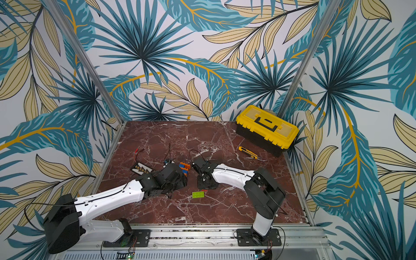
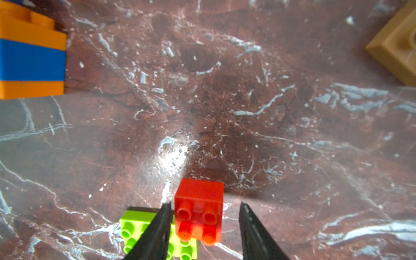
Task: Assemble the number 5 with lego
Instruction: Pick up the lego brick from the center of the board, then assemble the lego brick with the lego brick, then pick up the lego brick from the center of the board.
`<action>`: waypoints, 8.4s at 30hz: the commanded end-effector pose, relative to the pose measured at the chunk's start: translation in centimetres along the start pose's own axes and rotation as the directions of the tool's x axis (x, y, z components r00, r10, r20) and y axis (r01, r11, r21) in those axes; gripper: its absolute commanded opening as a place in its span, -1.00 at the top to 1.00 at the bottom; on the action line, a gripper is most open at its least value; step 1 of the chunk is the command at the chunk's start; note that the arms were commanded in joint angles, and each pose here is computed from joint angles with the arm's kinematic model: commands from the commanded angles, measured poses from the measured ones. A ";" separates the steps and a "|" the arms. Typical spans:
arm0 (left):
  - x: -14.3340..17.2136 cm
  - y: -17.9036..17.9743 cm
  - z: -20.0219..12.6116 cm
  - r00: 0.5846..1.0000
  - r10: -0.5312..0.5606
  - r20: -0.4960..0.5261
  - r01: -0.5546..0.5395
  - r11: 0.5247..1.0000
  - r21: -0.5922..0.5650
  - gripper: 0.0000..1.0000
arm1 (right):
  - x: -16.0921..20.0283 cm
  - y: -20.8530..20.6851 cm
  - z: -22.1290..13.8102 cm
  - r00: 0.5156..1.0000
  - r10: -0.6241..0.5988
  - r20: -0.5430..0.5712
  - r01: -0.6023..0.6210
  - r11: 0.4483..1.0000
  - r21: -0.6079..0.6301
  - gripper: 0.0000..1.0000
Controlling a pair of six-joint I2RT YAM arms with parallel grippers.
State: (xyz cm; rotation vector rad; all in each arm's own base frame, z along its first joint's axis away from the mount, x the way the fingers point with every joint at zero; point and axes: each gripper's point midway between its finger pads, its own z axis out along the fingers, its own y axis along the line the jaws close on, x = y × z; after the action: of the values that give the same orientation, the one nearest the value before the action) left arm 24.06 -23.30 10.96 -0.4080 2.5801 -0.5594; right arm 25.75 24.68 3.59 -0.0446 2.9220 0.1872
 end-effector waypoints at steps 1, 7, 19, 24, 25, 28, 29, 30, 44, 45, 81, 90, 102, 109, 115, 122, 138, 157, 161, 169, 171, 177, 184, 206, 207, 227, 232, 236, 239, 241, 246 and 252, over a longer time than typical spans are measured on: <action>0.0 1.0 0.2 1.000 -0.011 0.011 0.012 1.000 -0.020 -0.35 | 0.6 -0.9 0.5 0.999 -0.027 -0.032 0.029 0.997 0.065 0.04; 0.0 1.2 0.2 1.000 -0.015 0.013 0.016 1.000 -0.026 -0.35 | 0.7 -1.0 0.8 0.999 -0.028 -0.045 0.031 0.997 0.074 0.04; -0.1 1.8 0.0 0.999 -0.026 0.018 0.027 0.999 -0.047 -0.35 | 1.7 -0.4 0.9 0.996 -0.066 -0.067 0.071 0.994 0.077 0.32; -0.2 1.9 -0.2 0.999 -0.029 0.024 0.030 0.998 -0.051 -0.35 | 1.5 -0.7 -0.4 0.997 -0.059 -0.043 0.062 0.995 0.081 0.42; -0.3 2.0 -0.2 0.999 -0.030 0.027 0.031 0.998 -0.054 -0.35 | 1.5 -0.9 -0.8 0.998 -0.055 -0.034 0.057 0.995 0.082 0.42; -0.4 2.3 -0.4 0.999 -0.032 0.039 0.034 0.998 -0.059 -0.35 | 1.5 -1.2 -2.0 1.000 -0.024 -0.005 0.025 0.997 0.073 0.43; -0.4 2.4 -0.5 0.999 -0.032 0.041 0.035 0.998 -0.060 -0.35 | 1.6 -1.2 -2.3 1.000 -0.009 0.002 0.009 0.998 0.062 0.44; -0.5 2.6 -0.5 0.998 -0.033 0.045 0.036 0.997 -0.061 -0.36 | 1.8 -1.1 -2.6 1.000 0.006 0.006 -0.006 0.999 0.046 0.44; -0.6 4.2 -0.9 0.995 -0.068 0.075 0.074 0.995 -0.072 -0.40 | 3.6 0.1 -1.7 0.980 0.198 0.027 -0.198 0.980 -0.009 0.44; -0.6 4.3 -0.9 0.994 -0.071 0.078 0.077 0.994 -0.074 -0.39 | 3.6 0.2 -1.7 0.977 0.213 0.032 -0.212 0.977 -0.014 0.44; -0.4 5.6 -0.7 0.989 -0.112 0.093 0.121 0.988 -0.091 -0.39 | 6.0 1.2 1.3 0.970 0.237 -0.061 -0.234 0.971 0.055 0.45; -0.4 5.8 -0.8 0.988 -0.117 0.098 0.127 0.987 -0.099 -0.40 | 8.4 -1.3 3.9 0.970 0.190 -0.149 -0.157 0.965 0.209 0.48; -0.5 7.4 -1.4 0.980 -0.152 0.132 0.170 0.975 -0.145 -0.39 | 12.2 -3.7 8.2 0.939 0.185 -0.290 -0.087 0.944 0.319 0.59; -1.0 8.4 -2.2 0.963 -0.196 0.187 0.221 0.967 -0.124 -0.39 | 7.7 -3.2 4.9 0.975 0.144 -0.172 -0.095 0.958 0.269 0.49; -1.3 8.5 -2.8 0.958 -0.198 0.206 0.223 0.969 -0.108 -0.39 | 4.3 -1.4 1.4 0.991 0.116 -0.073 -0.104 0.982 0.155 0.09; -1.3 8.1 -2.6 0.960 -0.193 0.203 0.215 0.972 -0.095 -0.39 | 3.3 -0.1 -0.4 0.993 0.107 -0.043 -0.103 0.991 0.089 0.02; -1.3 7.4 -2.2 0.967 -0.177 0.186 0.195 0.977 -0.089 -0.39 | 2.9 0.4 -1.1 0.996 0.086 -0.034 -0.084 0.995 0.062 0.03; -0.8 5.9 -1.1 0.980 -0.146 0.132 0.155 0.986 -0.061 -0.35 | 3.3 0.8 -0.6 0.996 0.061 -0.064 -0.058 0.997 0.055 0.22; -0.7 6.0 -1.0 0.980 -0.147 0.131 0.156 0.986 -0.064 -0.35 | 3.9 0.2 0.3 0.994 0.066 -0.092 -0.058 0.994 0.087 0.31; -0.6 6.2 -1.0 0.980 -0.151 0.130 0.161 0.984 -0.071 -0.35 | 6.8 -1.9 3.7 0.976 0.074 -0.207 -0.033 0.981 0.192 0.47; -0.7 6.3 -1.0 0.980 -0.151 0.131 0.162 0.984 -0.074 -0.35 | 7.5 -2.5 4.4 0.972 0.074 -0.223 -0.025 0.977 0.212 0.49; -0.6 6.4 -1.0 0.979 -0.155 0.133 0.166 0.983 -0.077 -0.35 | 8.6 -3.1 5.6 0.969 0.076 -0.234 -0.023 0.975 0.219 0.54; -0.9 6.4 -1.3 0.979 -0.149 0.142 0.161 0.984 -0.081 -0.35 | 5.0 -2.2 3.6 0.991 0.060 -0.123 -0.035 0.981 0.190 0.54; -1.7 5.4 -2.5 0.983 -0.096 0.157 0.104 0.993 -0.045 -0.54 | -1.8 0.6 -2.1 1.000 -0.017 0.024 0.015 0.996 0.083 -0.16; -1.8 5.2 -2.5 0.982 -0.093 0.162 0.100 0.994 -0.038 -0.58 | -2.3 0.6 -3.2 0.998 -0.018 0.058 0.013 0.997 0.074 -0.25; -1.3 -3.3 -1.8 0.990 0.105 0.097 -0.125 0.962 0.243 -0.99 | 2.2 -20.6 -6.7 0.827 0.497 0.263 -0.541 0.831 0.130 -0.53; -0.9 -4.6 -0.9 0.985 0.153 0.077 -0.166 0.963 0.212 -1.00 | -1.1 -17.2 -5.4 0.858 0.474 0.198 -0.479 0.877 -0.022 -0.48; -0.8 -4.0 -0.6 0.985 0.161 0.056 -0.168 0.972 0.163 -0.99 | -4.7 -14.5 -3.6 0.881 0.456 0.124 -0.450 0.890 -0.072 -0.44; -0.9 -3.5 -0.8 0.986 0.156 0.065 -0.164 0.976 0.145 -1.00 | -6.8 -13.9 -2.7 0.899 0.424 0.107 -0.423 0.905 -0.035 -0.43; -1.0 -3.0 -1.0 0.986 0.153 0.073 -0.161 0.978 0.129 -1.00 | -7.8 -13.8 -2.1 0.912 0.399 0.088 -0.401 0.916 0.003 -0.44; -1.7 -1.6 -1.8 0.986 0.130 0.108 -0.141 0.985 0.100 -0.99 | -9.1 -13.7 -0.4 0.931 0.362 0.044 -0.365 0.929 0.065 -0.46; -2.3 -0.8 -2.5 0.983 0.099 0.156 -0.116 0.988 0.104 -0.99 | -9.9 -13.2 0.6 0.957 0.289 -0.005 -0.286 0.951 0.114 -0.39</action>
State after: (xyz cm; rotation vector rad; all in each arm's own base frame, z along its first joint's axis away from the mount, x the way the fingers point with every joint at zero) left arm 24.89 -23.66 14.78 -0.2246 2.4109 -0.6550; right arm 37.01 11.91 3.88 0.4886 2.8747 0.1446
